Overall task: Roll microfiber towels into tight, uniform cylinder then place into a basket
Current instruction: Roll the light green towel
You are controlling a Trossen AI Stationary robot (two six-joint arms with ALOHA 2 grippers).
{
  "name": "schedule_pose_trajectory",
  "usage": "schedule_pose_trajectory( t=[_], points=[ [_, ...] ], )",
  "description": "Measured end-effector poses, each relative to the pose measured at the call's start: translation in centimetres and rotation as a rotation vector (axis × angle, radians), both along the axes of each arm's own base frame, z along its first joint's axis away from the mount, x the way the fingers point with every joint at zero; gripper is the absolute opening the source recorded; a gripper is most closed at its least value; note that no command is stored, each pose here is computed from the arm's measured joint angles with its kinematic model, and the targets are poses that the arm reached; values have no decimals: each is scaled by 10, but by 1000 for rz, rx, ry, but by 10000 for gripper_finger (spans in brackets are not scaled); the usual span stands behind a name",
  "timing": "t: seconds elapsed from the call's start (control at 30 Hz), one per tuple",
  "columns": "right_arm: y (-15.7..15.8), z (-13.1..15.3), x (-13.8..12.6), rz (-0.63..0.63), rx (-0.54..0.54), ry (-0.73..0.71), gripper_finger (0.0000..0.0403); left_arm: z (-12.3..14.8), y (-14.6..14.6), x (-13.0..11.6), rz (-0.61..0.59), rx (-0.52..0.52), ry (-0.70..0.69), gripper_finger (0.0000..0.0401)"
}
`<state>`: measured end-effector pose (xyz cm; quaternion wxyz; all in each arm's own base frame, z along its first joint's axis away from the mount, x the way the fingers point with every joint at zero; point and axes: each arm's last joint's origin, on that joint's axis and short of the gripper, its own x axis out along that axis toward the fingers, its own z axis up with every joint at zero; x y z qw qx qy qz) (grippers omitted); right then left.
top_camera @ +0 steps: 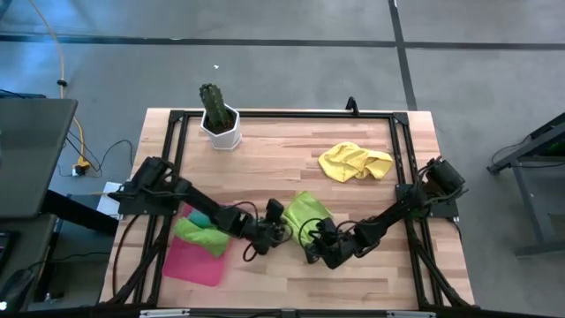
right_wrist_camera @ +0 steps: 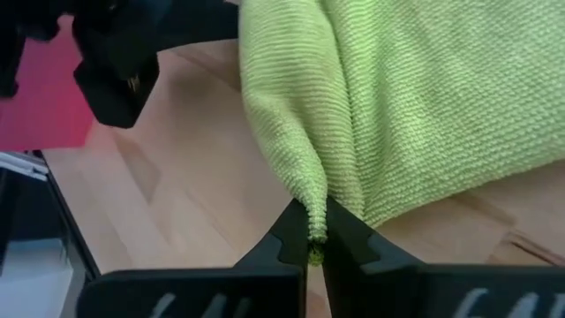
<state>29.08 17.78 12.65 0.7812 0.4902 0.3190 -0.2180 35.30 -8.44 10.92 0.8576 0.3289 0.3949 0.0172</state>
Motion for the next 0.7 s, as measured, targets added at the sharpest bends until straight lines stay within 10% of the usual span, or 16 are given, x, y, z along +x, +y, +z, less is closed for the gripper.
schedule_pose_trajectory(
  t=[0.4, 0.7],
  points=[
    [2, 0, 1, 135, -46, 12, 42, -4, 15, 2, 19, -361, 74, 27],
    [3, 12, 3, 409, -149, -29, 102, -7, 5, -7, 142, -1110, 346, 13]
  ],
)
